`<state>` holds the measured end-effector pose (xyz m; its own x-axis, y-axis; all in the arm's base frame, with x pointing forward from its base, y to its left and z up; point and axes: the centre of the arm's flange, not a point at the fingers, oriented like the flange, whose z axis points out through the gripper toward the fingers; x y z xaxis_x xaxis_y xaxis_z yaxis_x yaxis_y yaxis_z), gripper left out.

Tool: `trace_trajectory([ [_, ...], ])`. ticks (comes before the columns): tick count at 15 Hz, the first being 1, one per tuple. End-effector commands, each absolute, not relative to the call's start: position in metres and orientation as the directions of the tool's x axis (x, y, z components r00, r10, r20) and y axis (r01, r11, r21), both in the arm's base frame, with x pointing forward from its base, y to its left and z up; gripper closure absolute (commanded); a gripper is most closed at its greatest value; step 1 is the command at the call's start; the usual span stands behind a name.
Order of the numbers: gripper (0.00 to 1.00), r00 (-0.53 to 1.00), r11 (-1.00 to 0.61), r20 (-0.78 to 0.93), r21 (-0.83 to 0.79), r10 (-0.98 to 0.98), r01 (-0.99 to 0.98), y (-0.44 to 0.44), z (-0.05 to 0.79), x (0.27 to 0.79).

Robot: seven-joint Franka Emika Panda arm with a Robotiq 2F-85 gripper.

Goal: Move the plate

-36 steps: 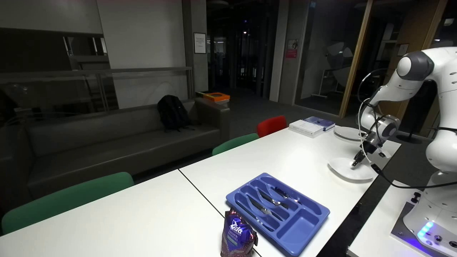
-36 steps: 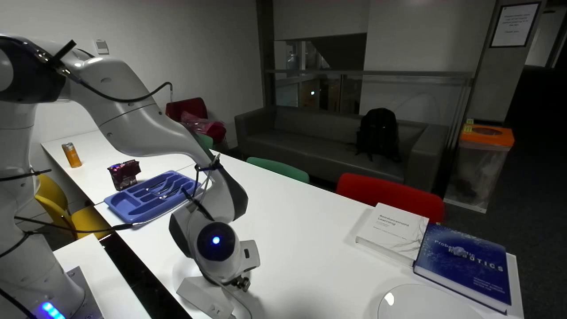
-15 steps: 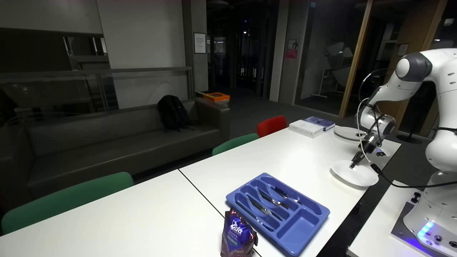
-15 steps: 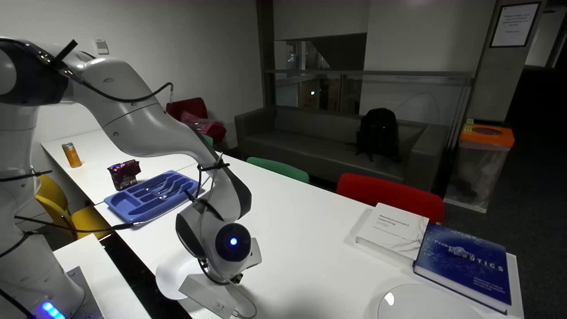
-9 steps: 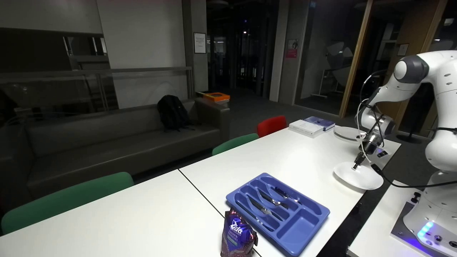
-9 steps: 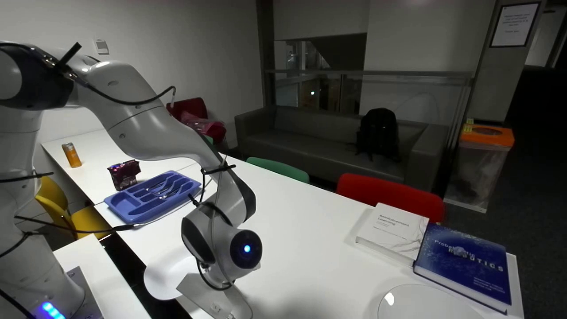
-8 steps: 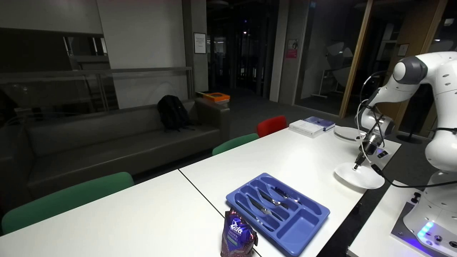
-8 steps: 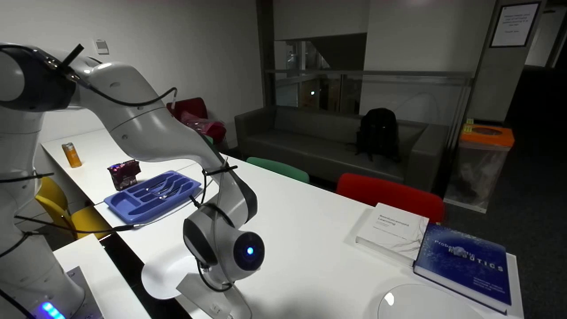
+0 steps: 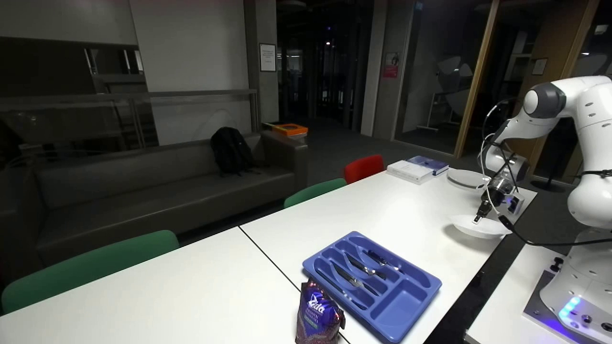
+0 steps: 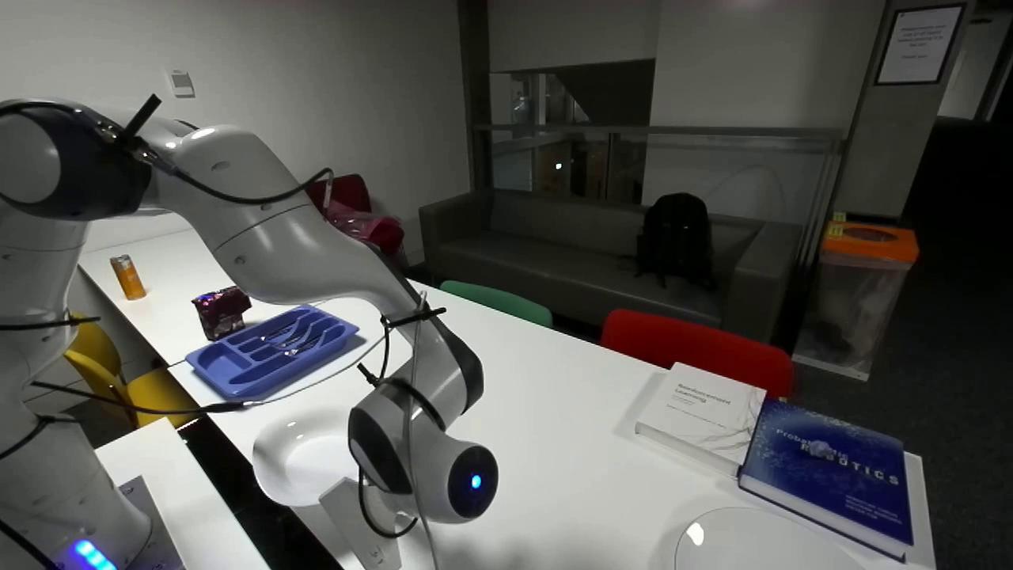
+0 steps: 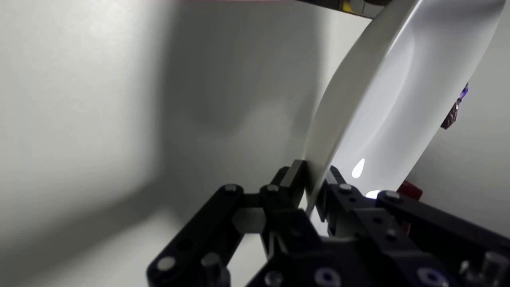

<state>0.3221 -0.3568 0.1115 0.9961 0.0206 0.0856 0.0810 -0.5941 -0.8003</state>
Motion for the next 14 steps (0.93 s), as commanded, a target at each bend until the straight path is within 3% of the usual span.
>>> trace_trajectory([
  [1, 0.97, 0.987, -0.547, 0.022, -0.834, -0.158, -0.069, -0.373, 0.125, 0.326],
  [8, 0.97, 0.884, -0.489, -0.062, -0.814, -0.463, -0.314, -0.379, 0.134, 0.333],
  [14, 0.97, 0.803, -0.502, -0.028, -0.767, -0.596, -0.400, -0.387, 0.136, 0.341],
])
